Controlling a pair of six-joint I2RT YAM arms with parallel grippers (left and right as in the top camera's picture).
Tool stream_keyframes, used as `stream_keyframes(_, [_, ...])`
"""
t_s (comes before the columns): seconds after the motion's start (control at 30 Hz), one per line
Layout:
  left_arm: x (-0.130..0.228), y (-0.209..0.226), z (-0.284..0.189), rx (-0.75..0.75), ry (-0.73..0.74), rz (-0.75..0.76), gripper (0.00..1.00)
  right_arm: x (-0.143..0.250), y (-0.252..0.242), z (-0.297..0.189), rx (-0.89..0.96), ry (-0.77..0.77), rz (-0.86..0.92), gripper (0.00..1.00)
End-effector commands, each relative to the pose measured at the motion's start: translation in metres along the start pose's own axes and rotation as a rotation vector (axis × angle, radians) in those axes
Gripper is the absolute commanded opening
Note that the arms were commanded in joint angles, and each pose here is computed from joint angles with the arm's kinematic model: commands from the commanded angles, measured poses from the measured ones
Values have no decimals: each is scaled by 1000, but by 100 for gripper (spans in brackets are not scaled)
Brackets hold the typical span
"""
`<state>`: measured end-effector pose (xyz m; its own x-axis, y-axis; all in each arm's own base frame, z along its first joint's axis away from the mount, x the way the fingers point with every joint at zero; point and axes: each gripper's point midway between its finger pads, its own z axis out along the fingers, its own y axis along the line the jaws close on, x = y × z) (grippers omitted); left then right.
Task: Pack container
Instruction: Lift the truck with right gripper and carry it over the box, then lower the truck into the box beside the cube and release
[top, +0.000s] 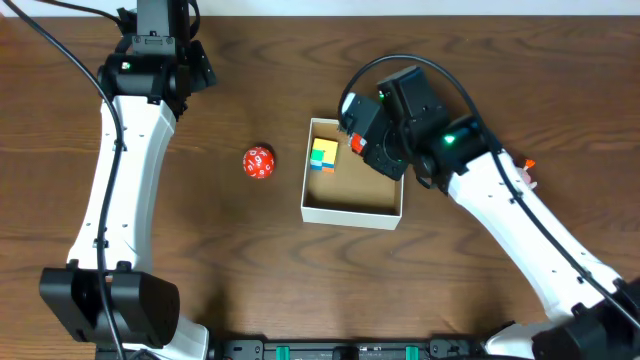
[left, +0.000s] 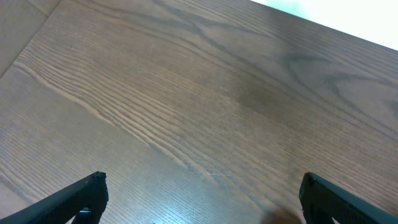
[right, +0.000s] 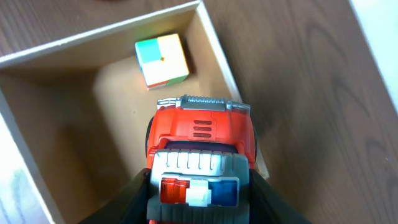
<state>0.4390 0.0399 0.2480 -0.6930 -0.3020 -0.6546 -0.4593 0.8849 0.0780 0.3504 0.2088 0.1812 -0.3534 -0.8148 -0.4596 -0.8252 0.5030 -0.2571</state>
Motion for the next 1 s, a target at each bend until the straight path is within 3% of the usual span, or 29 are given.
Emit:
stream_keyframes(0.0, [4,1,6,-15,14,-1,98,4,9,19,-46,25,-65,35])
stream_keyframes(0.53, [4,1,6,-15,14,-1,98,18,14,86,-109,92,-220,37])
stream_keyframes(0.97, [4,1,6,-15,14,-1,98,42,-8,101,-107,137,-167,37])
